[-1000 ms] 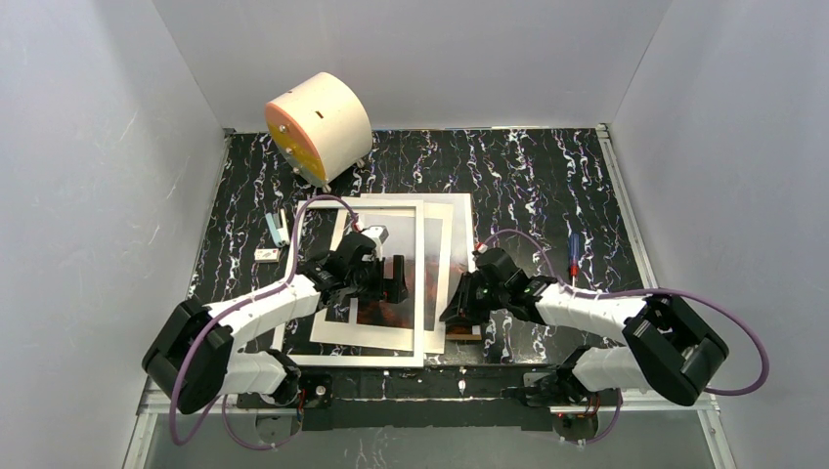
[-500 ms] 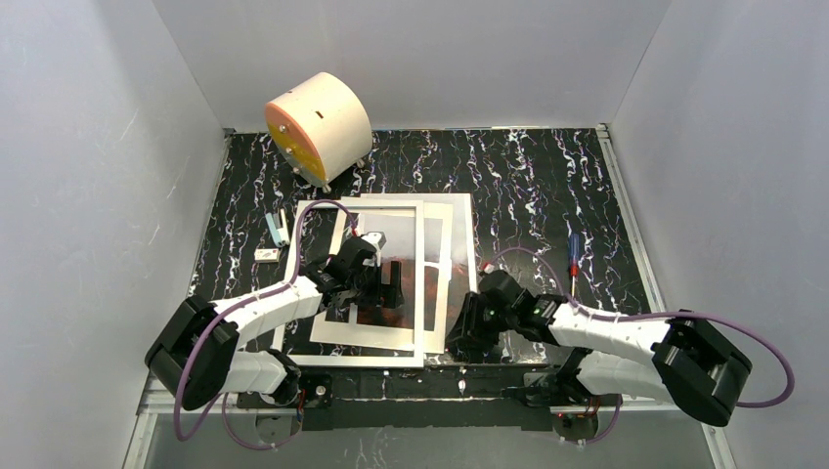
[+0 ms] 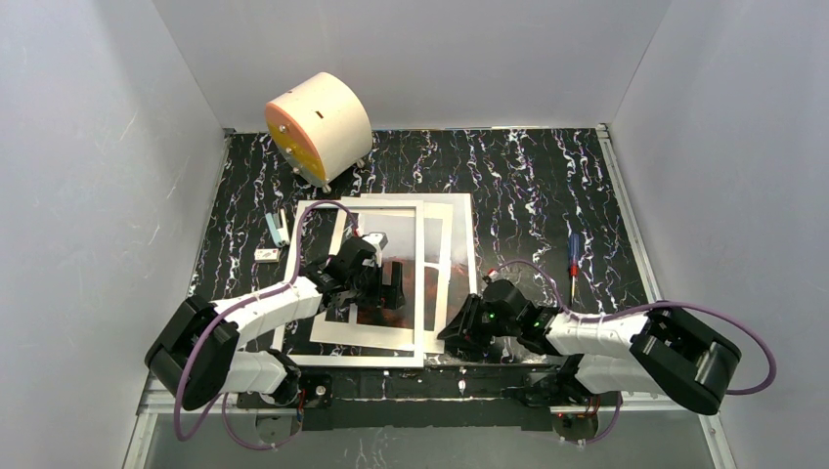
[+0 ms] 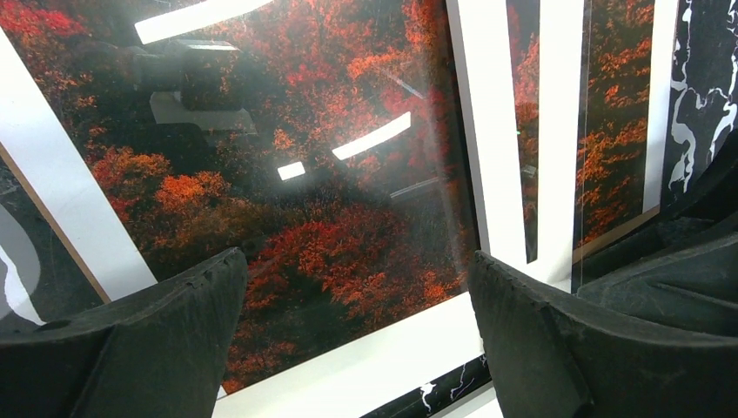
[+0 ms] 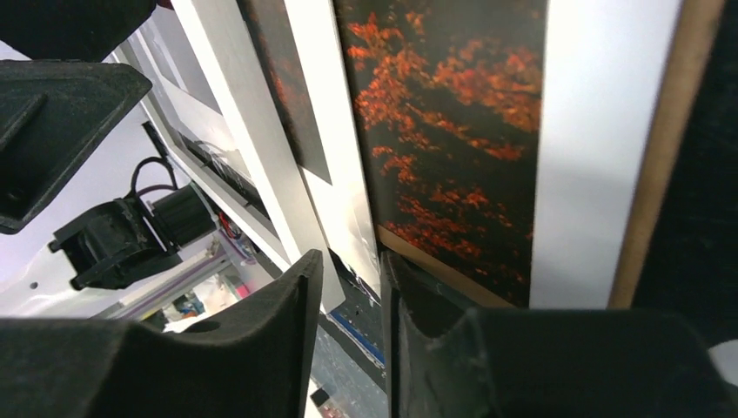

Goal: Take the photo out of the frame
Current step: Adjust the photo frame item at the center of the board.

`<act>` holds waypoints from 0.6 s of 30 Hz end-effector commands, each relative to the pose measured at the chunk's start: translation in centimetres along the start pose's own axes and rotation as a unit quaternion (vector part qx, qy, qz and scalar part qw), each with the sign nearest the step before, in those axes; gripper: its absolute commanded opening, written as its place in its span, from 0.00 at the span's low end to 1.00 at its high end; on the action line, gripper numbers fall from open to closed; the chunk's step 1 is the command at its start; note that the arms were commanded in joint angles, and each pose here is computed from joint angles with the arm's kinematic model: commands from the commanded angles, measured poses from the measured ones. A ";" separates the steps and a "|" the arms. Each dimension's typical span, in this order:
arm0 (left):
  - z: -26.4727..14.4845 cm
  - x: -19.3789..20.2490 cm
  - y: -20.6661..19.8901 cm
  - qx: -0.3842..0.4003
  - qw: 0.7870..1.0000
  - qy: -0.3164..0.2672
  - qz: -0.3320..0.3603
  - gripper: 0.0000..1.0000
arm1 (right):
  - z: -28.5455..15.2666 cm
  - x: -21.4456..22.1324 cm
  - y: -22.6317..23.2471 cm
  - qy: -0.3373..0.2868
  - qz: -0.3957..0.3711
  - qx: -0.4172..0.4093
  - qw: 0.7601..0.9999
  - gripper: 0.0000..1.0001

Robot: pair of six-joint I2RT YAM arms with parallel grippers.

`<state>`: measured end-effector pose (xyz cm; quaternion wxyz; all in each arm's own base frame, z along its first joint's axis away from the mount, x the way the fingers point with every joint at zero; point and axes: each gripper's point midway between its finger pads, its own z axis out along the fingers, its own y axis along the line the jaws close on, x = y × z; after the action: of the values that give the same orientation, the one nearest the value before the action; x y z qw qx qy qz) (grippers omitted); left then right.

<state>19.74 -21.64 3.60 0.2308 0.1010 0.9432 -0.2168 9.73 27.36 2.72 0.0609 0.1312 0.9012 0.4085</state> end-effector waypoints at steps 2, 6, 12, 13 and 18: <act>0.1 1.0 0.0 0.007 1.000 0.012 0.001 0.95 | -0.3 -1.5 1.5 -0.050 0.012 -0.052 0.997 0.32; 0.1 0.9 -0.1 0.011 1.000 0.010 0.000 0.95 | -1.3 -2.3 2.3 -0.076 0.000 -0.052 0.996 0.31; 0.4 0.8 -0.6 0.022 1.000 0.011 -0.001 0.95 | -2.1 -1.8 4.9 -0.065 -0.017 -0.117 0.991 0.37; 0.4 0.7 -0.7 0.025 1.000 0.010 -0.002 0.95 | -1.9 -1.6 5.0 -0.057 -0.020 -0.115 0.991 0.38; 0.0 0.0 -1.1 0.030 1.000 -0.002 -0.003 0.95 | 0.2 -0.8 4.3 -0.013 -0.026 -0.077 0.997 0.38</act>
<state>19.66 -22.51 3.80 0.2301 0.1029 0.9373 -0.2407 10.92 27.85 4.58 0.1039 0.1361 0.8754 0.4520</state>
